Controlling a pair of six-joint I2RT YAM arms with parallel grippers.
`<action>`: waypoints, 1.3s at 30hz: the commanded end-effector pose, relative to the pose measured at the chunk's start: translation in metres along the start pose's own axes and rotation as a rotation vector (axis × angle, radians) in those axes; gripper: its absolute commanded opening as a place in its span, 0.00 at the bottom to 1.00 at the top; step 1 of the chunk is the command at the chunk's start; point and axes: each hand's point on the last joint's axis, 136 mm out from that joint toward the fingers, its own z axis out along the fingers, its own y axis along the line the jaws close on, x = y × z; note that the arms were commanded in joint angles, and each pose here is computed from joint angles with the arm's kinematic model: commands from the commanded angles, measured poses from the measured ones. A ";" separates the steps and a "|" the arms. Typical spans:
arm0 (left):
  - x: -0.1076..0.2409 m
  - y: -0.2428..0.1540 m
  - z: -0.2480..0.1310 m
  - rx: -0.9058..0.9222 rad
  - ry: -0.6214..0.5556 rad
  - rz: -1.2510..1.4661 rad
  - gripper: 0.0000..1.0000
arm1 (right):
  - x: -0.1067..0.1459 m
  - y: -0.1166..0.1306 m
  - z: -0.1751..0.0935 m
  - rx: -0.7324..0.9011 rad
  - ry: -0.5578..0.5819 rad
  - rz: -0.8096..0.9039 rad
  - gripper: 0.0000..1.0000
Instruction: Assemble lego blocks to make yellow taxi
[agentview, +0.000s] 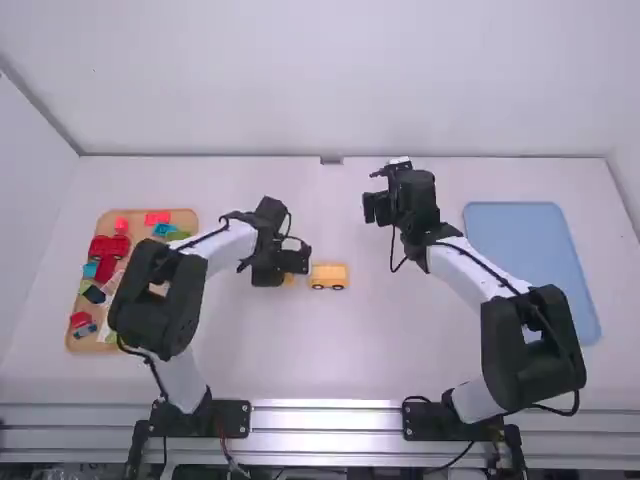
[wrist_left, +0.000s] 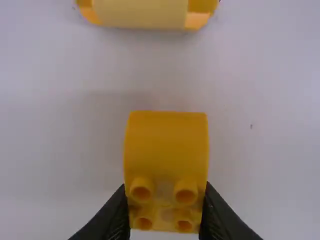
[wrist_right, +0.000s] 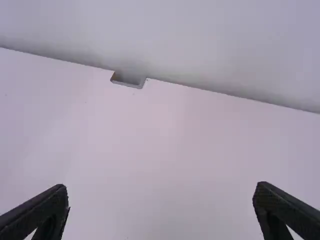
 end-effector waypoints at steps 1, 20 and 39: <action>-0.006 -0.006 0.002 0.026 -0.029 0.012 0.33 | -0.008 -0.001 -0.006 0.008 -0.022 0.003 0.98; -0.003 0.003 0.001 -0.013 -0.009 0.006 0.99 | -0.007 -0.001 -0.006 0.008 -0.018 0.001 0.98; -0.001 0.005 -0.027 -0.094 -0.999 -0.095 0.99 | -0.008 0.000 -0.006 -0.001 -0.024 0.000 0.98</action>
